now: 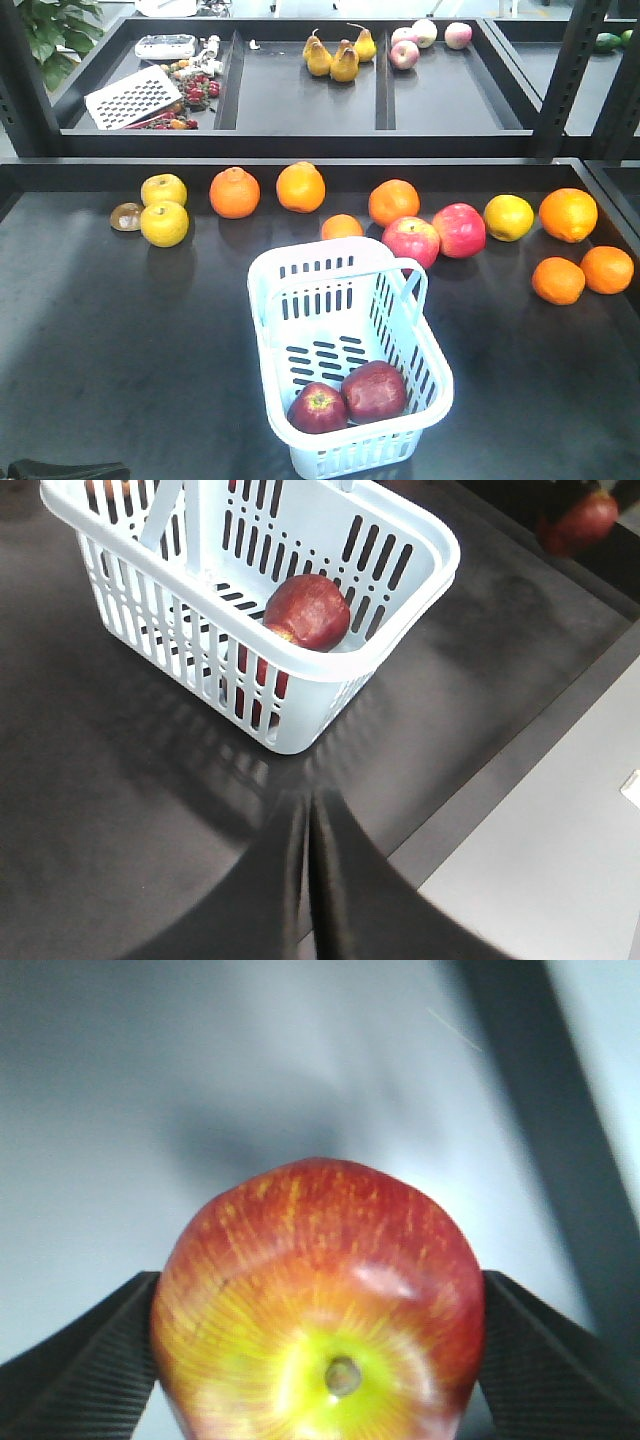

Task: Pick three apples into basket with both arms
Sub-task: 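Drop the third apple into the basket with the right gripper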

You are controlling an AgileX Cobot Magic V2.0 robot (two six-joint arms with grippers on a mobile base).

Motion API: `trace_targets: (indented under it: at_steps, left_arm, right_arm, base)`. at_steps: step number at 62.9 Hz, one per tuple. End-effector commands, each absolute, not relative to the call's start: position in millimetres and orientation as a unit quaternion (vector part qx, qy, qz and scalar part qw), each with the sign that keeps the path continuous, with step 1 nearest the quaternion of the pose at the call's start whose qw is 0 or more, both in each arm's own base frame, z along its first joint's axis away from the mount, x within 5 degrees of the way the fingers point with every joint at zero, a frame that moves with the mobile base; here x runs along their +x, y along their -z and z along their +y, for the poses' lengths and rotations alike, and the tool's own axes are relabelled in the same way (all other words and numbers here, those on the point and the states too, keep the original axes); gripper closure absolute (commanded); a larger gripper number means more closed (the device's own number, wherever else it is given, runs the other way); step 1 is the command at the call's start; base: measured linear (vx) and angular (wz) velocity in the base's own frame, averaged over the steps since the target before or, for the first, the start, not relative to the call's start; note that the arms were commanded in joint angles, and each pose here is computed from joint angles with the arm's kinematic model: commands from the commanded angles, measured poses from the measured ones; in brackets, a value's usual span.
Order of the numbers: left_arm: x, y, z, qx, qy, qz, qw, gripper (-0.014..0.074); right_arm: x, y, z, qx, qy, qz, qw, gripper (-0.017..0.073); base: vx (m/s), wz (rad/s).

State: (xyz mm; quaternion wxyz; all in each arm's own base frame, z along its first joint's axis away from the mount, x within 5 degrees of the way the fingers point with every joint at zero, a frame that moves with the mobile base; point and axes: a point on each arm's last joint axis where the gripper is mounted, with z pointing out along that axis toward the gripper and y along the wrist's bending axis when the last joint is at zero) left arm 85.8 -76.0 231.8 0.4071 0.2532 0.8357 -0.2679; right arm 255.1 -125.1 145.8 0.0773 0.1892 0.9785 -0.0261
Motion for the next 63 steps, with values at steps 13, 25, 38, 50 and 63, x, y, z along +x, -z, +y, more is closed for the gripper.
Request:
trace_targets:
  at_steps: [13, 25, 38, 50, 63]
  left_arm:
    - [90.5, -243.4, -76.5, 0.23, 0.277, 0.827, 0.433, 0.06]
    - [90.5, -243.4, -76.5, 0.23, 0.277, 0.827, 0.433, 0.06]
    - [90.5, -243.4, -76.5, 0.23, 0.277, 0.827, 0.433, 0.06]
    - [90.5, -243.4, -76.5, 0.23, 0.277, 0.827, 0.433, 0.06]
    - [90.5, -243.4, -76.5, 0.23, 0.277, 0.827, 0.433, 0.06]
  right_arm:
    - [257.3, -230.8, -45.5, 0.044, -0.064, 0.976, 0.204, 0.0566]
    - [238.6, -272.8, 13.5, -0.044, -0.128, 0.954, 0.269, 0.0564]
    - [232.3, -284.9, 87.7, -0.156, -0.183, 0.914, 0.326, 0.0564]
    - [246.7, -268.3, 130.4, -0.17, -0.194, 0.896, 0.36, 0.0535]
    - [268.4, -253.7, 143.8, -0.163, -0.201, 0.902, 0.346, 0.0282]
  base:
    - [0.0, 0.0]
    - [0.0, 0.0]
    - [0.0, 0.0]
    - [0.0, 0.0]
    - [0.0, 0.0]
